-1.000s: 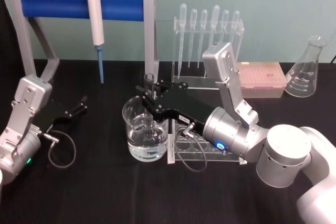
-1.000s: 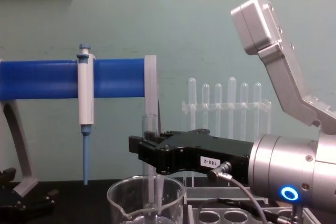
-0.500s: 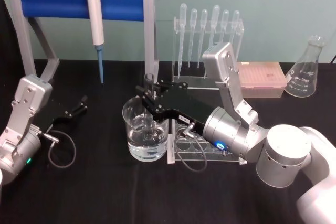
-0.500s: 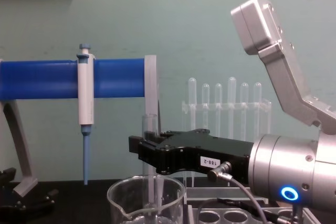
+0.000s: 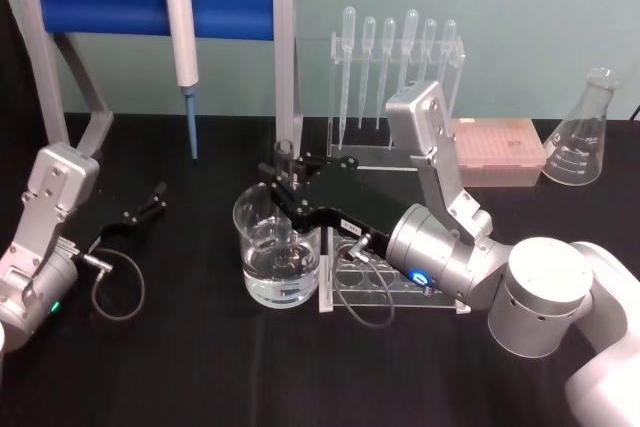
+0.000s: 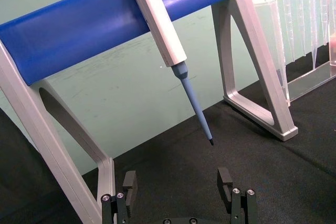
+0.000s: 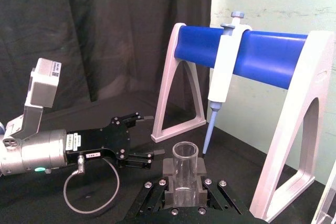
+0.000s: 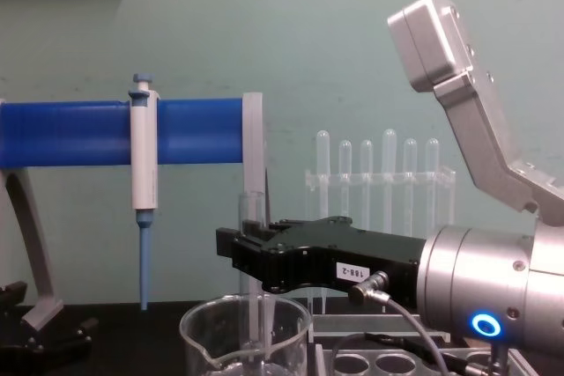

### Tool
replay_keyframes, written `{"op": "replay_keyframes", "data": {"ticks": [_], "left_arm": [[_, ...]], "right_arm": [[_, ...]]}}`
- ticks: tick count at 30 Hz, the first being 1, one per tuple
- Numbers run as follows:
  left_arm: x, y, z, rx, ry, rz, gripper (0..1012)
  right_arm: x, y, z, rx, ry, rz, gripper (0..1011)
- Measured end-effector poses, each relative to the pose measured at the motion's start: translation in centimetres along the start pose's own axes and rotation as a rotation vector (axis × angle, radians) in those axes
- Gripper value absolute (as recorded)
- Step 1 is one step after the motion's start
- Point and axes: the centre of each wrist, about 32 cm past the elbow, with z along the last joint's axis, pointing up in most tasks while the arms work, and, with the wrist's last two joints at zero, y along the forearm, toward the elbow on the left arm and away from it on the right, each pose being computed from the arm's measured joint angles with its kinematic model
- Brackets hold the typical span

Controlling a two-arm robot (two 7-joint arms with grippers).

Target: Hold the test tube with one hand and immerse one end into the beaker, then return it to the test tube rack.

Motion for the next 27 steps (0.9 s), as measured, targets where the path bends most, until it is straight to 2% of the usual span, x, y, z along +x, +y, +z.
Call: {"op": "replay_keyframes", "data": {"ticks": [10, 13, 15, 16, 18, 21, 27], "left_arm": [[0.00, 0.00, 0.00, 0.000, 0.000, 0.000, 1000], [0.00, 0.00, 0.00, 0.000, 0.000, 0.000, 1000], [0.00, 0.00, 0.00, 0.000, 0.000, 0.000, 1000], [0.00, 0.00, 0.00, 0.000, 0.000, 0.000, 1000], [0.00, 0.00, 0.00, 0.000, 0.000, 0.000, 1000], [0.00, 0.00, 0.00, 0.000, 0.000, 0.000, 1000], [0.00, 0.00, 0.00, 0.000, 0.000, 0.000, 1000]], "right_arm": [[0.0, 0.0, 0.0, -0.001, 0.001, 0.000, 224], [0.0, 0.1, 0.4, -0.011, 0.001, 0.006, 225], [0.0, 0.1, 1.3, -0.013, -0.007, 0.014, 224], [0.0, 0.1, 1.3, -0.013, -0.007, 0.014, 225], [-0.1, 0.0, 2.5, -0.013, -0.027, 0.018, 225], [-0.2, -0.1, 3.6, -0.009, -0.049, 0.022, 224], [-0.2, -0.8, 6.7, 0.032, -0.101, 0.016, 224]]}}
